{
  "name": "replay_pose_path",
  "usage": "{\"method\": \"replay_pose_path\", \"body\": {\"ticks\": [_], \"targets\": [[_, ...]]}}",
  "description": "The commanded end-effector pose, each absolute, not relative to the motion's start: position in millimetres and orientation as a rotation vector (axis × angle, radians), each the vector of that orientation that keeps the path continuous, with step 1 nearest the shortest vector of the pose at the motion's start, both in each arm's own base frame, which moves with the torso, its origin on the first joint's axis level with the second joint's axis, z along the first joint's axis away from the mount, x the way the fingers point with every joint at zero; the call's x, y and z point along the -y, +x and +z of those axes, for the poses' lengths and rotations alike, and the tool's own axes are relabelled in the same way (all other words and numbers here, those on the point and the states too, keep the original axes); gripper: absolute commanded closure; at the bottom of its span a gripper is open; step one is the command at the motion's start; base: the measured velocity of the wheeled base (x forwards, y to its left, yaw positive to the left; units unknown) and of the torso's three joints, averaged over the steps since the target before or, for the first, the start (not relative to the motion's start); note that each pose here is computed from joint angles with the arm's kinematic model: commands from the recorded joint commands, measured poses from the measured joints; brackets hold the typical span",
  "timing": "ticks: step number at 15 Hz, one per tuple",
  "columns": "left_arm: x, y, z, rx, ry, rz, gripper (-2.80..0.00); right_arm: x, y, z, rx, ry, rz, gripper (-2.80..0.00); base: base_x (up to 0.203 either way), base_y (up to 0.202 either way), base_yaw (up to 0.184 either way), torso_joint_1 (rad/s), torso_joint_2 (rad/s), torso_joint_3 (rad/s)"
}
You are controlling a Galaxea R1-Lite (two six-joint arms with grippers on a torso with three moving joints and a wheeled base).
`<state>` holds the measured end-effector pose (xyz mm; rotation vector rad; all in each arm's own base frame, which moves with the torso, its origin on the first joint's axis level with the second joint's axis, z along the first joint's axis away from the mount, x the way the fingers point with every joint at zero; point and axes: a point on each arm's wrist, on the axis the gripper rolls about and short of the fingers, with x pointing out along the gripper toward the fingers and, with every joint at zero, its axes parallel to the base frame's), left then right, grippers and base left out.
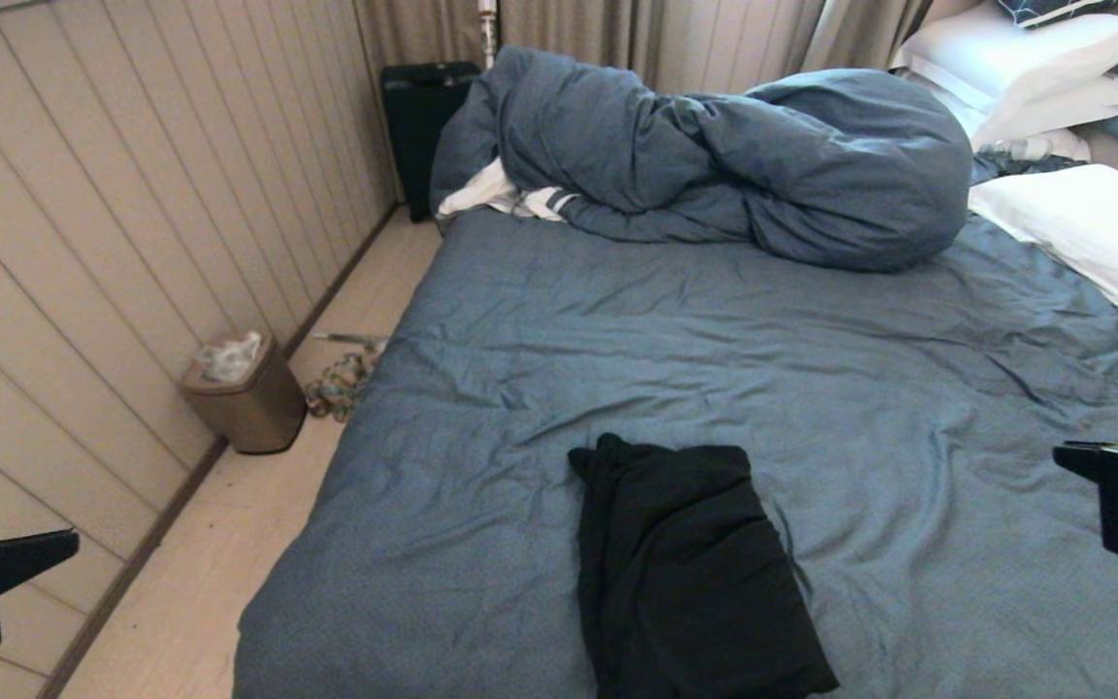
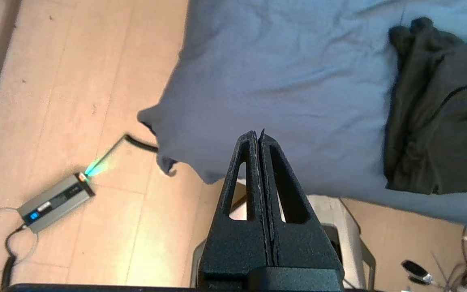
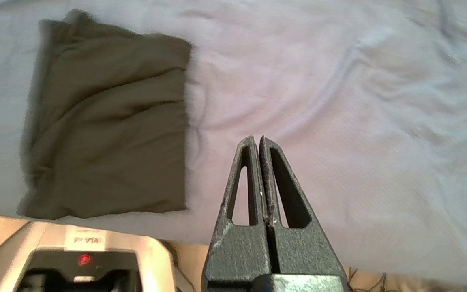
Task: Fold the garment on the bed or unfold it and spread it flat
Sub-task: Unford the black T-shirt
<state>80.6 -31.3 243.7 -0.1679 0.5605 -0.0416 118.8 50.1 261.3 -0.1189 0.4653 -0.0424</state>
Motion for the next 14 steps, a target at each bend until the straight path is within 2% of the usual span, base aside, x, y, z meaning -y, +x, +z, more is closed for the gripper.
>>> {"method": "replay_pose_path", "body": {"ticks": [1, 5, 9, 11, 14], "targets": [[22, 66, 242, -0.517, -0.18, 0.006, 0.0, -36, 99, 260, -0.432, -0.097, -0.085, 0.0, 0.0, 0.0, 0.0, 0.0, 0.0, 0.0], [-7, 13, 228, -0.404, -0.186, 0.222, 0.0, 6, 35, 241, -0.343, -0.007, -0.391, 0.0, 0.0, 0.0, 0.0, 0.0, 0.0, 0.0], [-16, -12, 217, -0.4, -0.191, 0.34, 0.0, 12, 3, 206, -0.36, -0.001, -0.508, 0.0, 0.0, 0.0, 0.0, 0.0, 0.0, 0.0], [-15, -20, 211, -0.389, -0.197, 0.434, 0.0, 12, -6, 194, -0.357, 0.002, -0.544, 0.0, 0.0, 0.0, 0.0, 0.0, 0.0, 0.0], [-14, -37, 192, -0.335, -0.153, 0.482, 0.0, 9, -24, 180, -0.293, 0.004, -0.417, 0.0, 0.0, 0.0, 0.0, 0.0, 0.0, 0.0]]}}
